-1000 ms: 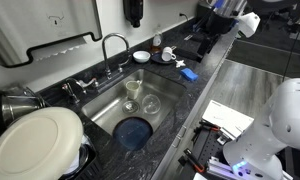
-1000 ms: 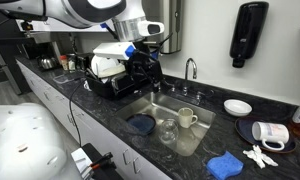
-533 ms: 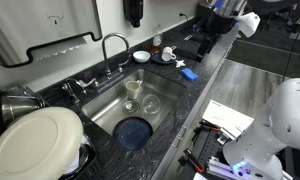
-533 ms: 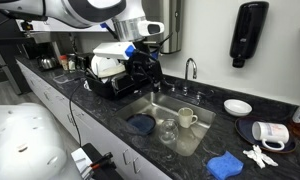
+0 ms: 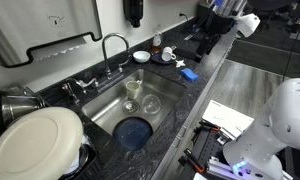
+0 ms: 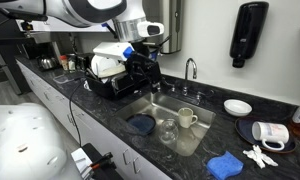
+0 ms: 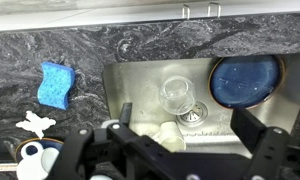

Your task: Pour the water out of the mug cup in the sink

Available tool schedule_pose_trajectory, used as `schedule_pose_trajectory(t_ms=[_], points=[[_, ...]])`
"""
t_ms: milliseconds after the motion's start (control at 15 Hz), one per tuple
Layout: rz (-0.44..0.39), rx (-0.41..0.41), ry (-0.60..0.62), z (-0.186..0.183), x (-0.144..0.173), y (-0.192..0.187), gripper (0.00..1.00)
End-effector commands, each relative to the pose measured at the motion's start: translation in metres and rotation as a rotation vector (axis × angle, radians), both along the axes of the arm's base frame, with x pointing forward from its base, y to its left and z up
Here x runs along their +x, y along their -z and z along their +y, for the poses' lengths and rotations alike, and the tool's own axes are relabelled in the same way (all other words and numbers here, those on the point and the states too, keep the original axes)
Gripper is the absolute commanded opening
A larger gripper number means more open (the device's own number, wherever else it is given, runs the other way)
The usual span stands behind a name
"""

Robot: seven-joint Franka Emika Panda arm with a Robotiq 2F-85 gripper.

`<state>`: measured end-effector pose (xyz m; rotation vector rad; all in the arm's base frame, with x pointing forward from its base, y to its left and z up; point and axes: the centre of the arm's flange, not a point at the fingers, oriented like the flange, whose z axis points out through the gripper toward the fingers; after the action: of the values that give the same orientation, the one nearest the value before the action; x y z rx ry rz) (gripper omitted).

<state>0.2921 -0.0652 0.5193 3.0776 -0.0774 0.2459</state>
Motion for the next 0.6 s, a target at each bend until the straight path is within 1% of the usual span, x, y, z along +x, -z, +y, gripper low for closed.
schedule_pose_trajectory(t_ms=[0,267,533], points=[[0.065,0.105,0.157,0.003,0.031,0.009,1.0],[0.088,0.178,0.372,0.003,0.067,0.028,1.0],[0.075,0.235,0.597,0.0,0.111,0.036,1.0]])
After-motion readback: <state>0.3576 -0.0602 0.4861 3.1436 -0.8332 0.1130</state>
